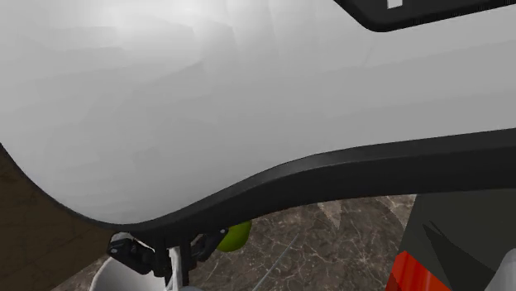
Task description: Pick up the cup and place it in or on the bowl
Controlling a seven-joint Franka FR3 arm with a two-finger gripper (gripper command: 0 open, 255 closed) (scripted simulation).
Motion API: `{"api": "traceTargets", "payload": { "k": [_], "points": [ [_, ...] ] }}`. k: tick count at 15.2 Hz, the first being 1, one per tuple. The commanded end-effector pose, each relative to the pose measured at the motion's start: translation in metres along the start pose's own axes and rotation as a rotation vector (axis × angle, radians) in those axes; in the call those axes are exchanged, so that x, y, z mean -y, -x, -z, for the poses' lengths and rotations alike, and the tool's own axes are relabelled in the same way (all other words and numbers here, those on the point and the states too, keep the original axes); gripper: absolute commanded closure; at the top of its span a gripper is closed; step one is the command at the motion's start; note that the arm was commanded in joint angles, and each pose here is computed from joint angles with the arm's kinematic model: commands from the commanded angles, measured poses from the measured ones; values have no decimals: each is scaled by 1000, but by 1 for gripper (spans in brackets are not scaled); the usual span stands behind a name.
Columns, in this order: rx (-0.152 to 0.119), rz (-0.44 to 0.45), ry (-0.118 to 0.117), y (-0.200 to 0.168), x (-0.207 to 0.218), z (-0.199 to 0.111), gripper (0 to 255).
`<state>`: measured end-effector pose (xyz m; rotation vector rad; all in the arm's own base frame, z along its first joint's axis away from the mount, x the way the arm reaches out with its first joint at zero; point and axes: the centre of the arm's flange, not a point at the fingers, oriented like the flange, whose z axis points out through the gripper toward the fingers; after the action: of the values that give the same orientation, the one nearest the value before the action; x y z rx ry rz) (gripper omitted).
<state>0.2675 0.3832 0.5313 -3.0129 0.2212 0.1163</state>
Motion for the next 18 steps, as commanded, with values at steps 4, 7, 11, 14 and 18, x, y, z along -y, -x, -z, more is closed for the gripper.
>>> {"api": "traceTargets", "payload": {
  "k": [4, 7, 11, 14, 18],
  "points": [
    [-1, 0, -1, -2, -4, -26, 255],
    [-1, 0, -1, -4, -6, -42, 255],
    [-1, 0, -1, -5, -8, -63, 255],
    [-1, 0, -1, -6, -9, -69, 255],
    [-1, 0, -1, -6, -9, -69, 255]
  ]
}}
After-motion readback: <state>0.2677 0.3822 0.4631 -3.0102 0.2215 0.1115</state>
